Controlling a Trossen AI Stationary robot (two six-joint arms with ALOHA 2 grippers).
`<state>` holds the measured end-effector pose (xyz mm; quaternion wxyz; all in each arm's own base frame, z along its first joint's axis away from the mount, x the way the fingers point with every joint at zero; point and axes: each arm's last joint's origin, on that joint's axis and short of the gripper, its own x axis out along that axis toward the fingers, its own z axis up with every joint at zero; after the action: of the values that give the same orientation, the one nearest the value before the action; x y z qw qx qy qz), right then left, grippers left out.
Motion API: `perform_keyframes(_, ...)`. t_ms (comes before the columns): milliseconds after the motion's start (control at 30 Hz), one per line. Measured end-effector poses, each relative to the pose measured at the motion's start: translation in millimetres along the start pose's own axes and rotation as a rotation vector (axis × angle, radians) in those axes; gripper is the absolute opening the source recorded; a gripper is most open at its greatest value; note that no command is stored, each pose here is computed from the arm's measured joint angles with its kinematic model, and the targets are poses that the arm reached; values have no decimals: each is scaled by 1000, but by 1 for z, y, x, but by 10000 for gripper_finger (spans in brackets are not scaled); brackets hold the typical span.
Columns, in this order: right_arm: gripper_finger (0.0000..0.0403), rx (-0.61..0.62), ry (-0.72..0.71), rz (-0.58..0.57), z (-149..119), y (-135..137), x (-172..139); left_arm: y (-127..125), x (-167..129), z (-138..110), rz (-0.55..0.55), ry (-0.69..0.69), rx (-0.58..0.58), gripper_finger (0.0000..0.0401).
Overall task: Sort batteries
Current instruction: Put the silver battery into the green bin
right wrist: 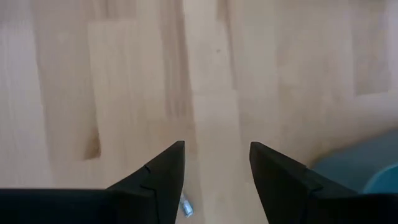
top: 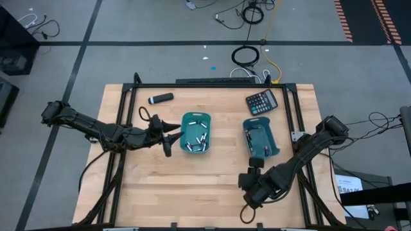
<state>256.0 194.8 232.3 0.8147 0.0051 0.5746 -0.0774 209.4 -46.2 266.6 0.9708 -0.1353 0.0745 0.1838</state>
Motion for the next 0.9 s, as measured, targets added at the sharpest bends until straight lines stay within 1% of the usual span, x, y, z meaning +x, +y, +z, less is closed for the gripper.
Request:
perform_keyframes(200, 171, -36, 101, 71, -3, 9, 12, 0, 0, 0, 0, 0, 1, 187)
perform_keyframes(333, 171, -50, 190, 93, -9, 18, 26, 0, 0, 0, 0, 1, 2, 187)
perform_keyframes(500, 171, -100, 260, 61, -20, 29, 40, 0, 0, 0, 0, 1, 2, 187)
perform_keyframes(667, 171, -143, 328, 2, -32, 31, 43, 0, 0, 0, -1, 0, 6, 187)
perform_keyframes(767, 171, -151, 355, -26, -35, 30, 45, 0, 0, 0, -1, 0, 8, 187)
perform_keyframes(900, 171, -173, 360, -29, -35, 31, 49, 0, 0, 0, -1, 0, 8, 187)
